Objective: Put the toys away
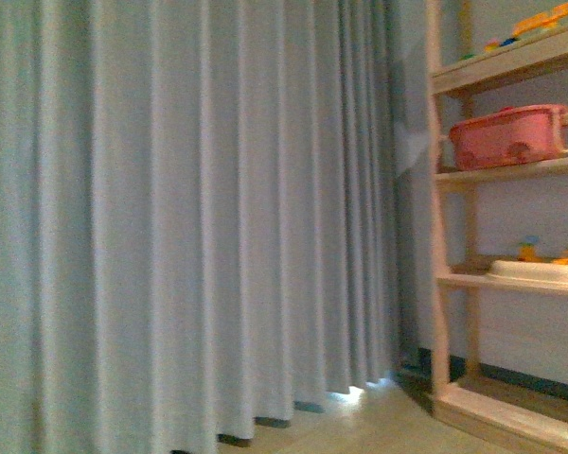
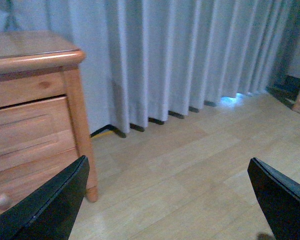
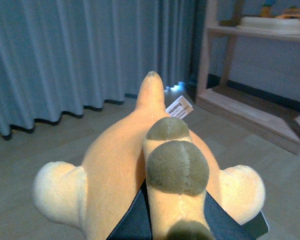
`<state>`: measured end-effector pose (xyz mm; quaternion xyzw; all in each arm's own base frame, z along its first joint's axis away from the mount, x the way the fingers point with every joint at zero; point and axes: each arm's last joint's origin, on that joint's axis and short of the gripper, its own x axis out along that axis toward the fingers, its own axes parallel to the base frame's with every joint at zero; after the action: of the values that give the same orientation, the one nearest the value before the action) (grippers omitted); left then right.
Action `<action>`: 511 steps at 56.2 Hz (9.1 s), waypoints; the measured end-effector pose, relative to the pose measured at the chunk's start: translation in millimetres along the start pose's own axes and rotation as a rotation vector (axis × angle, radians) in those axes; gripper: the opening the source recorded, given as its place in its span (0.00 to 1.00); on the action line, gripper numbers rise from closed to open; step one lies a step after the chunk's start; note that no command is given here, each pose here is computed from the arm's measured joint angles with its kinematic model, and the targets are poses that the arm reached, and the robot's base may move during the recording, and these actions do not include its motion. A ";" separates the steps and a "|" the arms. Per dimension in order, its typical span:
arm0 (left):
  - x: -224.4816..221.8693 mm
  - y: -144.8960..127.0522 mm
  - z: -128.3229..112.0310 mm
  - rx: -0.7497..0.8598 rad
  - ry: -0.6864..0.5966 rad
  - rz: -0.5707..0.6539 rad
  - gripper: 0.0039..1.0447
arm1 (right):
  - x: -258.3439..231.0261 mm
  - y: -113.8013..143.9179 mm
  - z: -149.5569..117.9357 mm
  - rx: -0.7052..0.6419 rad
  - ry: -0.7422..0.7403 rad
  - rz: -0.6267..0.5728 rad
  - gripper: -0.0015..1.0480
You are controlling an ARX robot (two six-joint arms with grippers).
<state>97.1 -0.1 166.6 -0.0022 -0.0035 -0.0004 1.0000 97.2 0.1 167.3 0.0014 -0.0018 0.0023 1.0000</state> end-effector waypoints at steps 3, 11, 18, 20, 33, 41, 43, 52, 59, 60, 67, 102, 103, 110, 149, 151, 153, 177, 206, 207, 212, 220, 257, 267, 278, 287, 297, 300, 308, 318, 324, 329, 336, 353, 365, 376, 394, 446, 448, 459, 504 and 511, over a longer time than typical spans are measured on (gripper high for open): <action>0.0 0.0 0.0 0.000 0.000 0.000 0.94 | 0.0 0.0 0.0 0.000 0.000 -0.001 0.09; 0.0 0.0 0.0 0.000 0.000 0.000 0.94 | 0.0 -0.1 0.0 0.000 0.000 -0.005 0.09; 0.0 0.0 0.0 0.000 0.000 0.000 0.94 | 0.0 0.0 0.0 0.000 0.000 -0.001 0.09; 0.0 0.0 0.0 0.000 0.000 0.001 0.94 | 0.0 0.0 0.0 0.000 0.000 -0.002 0.09; 0.0 0.0 0.0 0.000 0.000 0.001 0.94 | 0.0 0.0 0.0 0.000 0.000 -0.002 0.09; 0.0 0.0 0.0 0.000 0.000 0.000 0.94 | 0.0 -0.1 0.0 0.000 0.000 -0.003 0.09; 0.0 -0.2 0.0 0.000 0.000 -0.003 0.94 | 0.0 -0.3 0.0 0.000 0.000 -0.009 0.09; 0.0 -0.2 0.0 0.000 0.000 -0.003 0.94 | 0.0 -0.4 0.0 0.000 0.000 -0.011 0.09; 0.0 -0.1 0.0 0.000 0.000 -0.002 0.94 | 0.0 0.0 0.0 0.000 0.000 0.002 0.09; 0.0 -0.1 0.0 0.000 0.000 -0.002 0.94 | 0.0 0.0 0.0 0.000 0.000 0.002 0.09; 0.0 -0.1 0.0 0.000 0.000 -0.002 0.94 | 0.0 -0.1 0.0 0.000 0.000 -0.002 0.09; 0.0 -0.1 0.0 0.000 0.000 -0.002 0.94 | 0.0 -0.1 0.0 0.000 0.000 -0.002 0.09; 0.0 -0.1 0.0 0.000 0.000 -0.002 0.94 | 0.0 -0.1 0.0 0.000 0.000 -0.002 0.09; 0.0 -0.1 0.0 0.000 0.000 -0.002 0.94 | 0.0 -0.2 0.0 0.000 0.000 -0.003 0.09; 0.0 -0.1 0.0 0.000 0.000 -0.002 0.94 | 0.0 -0.1 0.0 0.000 0.000 -0.002 0.09; 0.0 -0.2 0.0 0.000 0.000 -0.003 0.94 | 0.0 -0.2 0.0 0.000 0.000 -0.003 0.09; 0.0 -0.1 0.0 0.000 0.000 -0.002 0.94 | 0.0 -0.2 0.0 0.000 0.000 -0.003 0.09; 0.0 -0.1 0.0 0.000 0.000 -0.002 0.94 | 0.0 -0.1 0.0 0.000 0.000 -0.002 0.09; 0.0 -0.1 0.0 0.000 0.000 -0.002 0.94 | 0.0 -0.1 0.0 0.000 0.000 -0.002 0.09; 0.0 -0.1 0.0 0.000 0.000 -0.002 0.94 | 0.0 -0.1 0.0 0.000 0.000 -0.002 0.09; 0.0 -0.1 0.0 0.000 0.000 -0.002 0.94 | 0.0 -0.1 0.0 0.000 0.000 -0.002 0.09; 0.0 -0.1 0.0 0.000 0.000 -0.002 0.94 | 0.0 -0.2 0.0 0.000 0.000 -0.003 0.09; 0.0 -0.1 0.0 0.000 0.000 -0.002 0.94 | -0.1 1.2 13.5 -0.042 -0.124 -0.231 0.09; 0.0 -0.1 0.0 0.000 0.000 -0.002 0.94 | 3.4 5.4 29.9 -0.098 -0.128 -0.247 0.09; 0.0 -0.1 0.0 0.000 0.000 -0.002 0.94 | 3.0 11.8 102.1 -0.132 -0.248 -0.274 0.09; 0.0 -0.1 0.0 0.000 0.000 -0.002 0.94 | 3.8 17.3 153.3 -0.157 -0.322 -0.286 0.09; 0.0 -0.1 0.0 0.000 0.000 -0.002 0.94 | 5.6 23.6 199.5 -0.187 -0.389 -0.275 0.09; 0.0 -0.1 0.0 0.000 0.000 -0.002 0.94 | 5.8 25.2 214.2 -0.194 -0.412 -0.273 0.09; 0.0 -0.1 0.0 0.000 0.000 -0.002 0.94 | 7.1 29.4 243.7 -0.228 -0.450 -0.271 0.09; 0.0 -0.1 0.0 0.000 0.000 -0.002 0.94 | 9.5 27.1 289.2 -0.263 -0.535 -0.284 0.09; 0.0 -0.1 0.0 0.000 0.000 -0.002 0.94 | 8.1 22.1 317.1 -0.284 -0.597 -0.297 0.09; 0.0 -0.1 0.0 0.000 0.000 -0.002 0.94 | 6.2 16.0 338.9 -0.314 -0.647 -0.312 0.09; 0.0 -0.1 0.0 0.000 0.000 -0.002 0.94 | 4.0 1.6 358.1 -0.363 -0.683 -0.333 0.09; 0.0 -0.1 0.0 0.000 0.000 -0.002 0.94 | 8.0 -64.9 380.8 -0.307 -0.656 -0.316 0.09; 0.0 -0.1 0.0 0.000 0.000 -0.002 0.94 | 15.0 -128.6 371.8 -0.113 -0.551 -0.344 0.09; 0.0 -0.1 0.0 0.000 0.000 -0.002 0.94 | 50.9 -124.0 378.3 -0.042 -0.538 -0.241 0.09; 0.0 -0.1 0.0 0.000 0.000 -0.002 0.94 | 108.5 -108.6 390.8 0.032 -0.514 -0.066 0.09; 0.0 -0.1 0.0 0.000 0.000 -0.002 0.94 | 227.2 -37.9 359.9 0.164 -0.443 0.136 0.09; 0.0 -0.1 0.0 0.000 0.000 -0.002 0.94 | 228.2 -36.1 359.7 0.166 -0.447 0.139 0.09; 0.0 -0.1 0.0 0.000 0.000 -0.002 0.94 | 234.6 -33.9 356.4 0.176 -0.452 0.157 0.09; 0.0 -0.1 0.0 0.000 0.000 -0.002 0.94 | 244.6 -53.4 353.4 0.188 -0.417 0.119 0.09; 0.0 -0.1 0.0 0.000 0.000 -0.002 0.94 | 241.7 -53.1 354.7 0.177 -0.409 0.109 0.27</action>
<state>97.1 -0.2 166.6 -0.0020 -0.0035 -0.0013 1.0000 337.9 -52.8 522.7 0.0893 -0.2045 0.0564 0.9731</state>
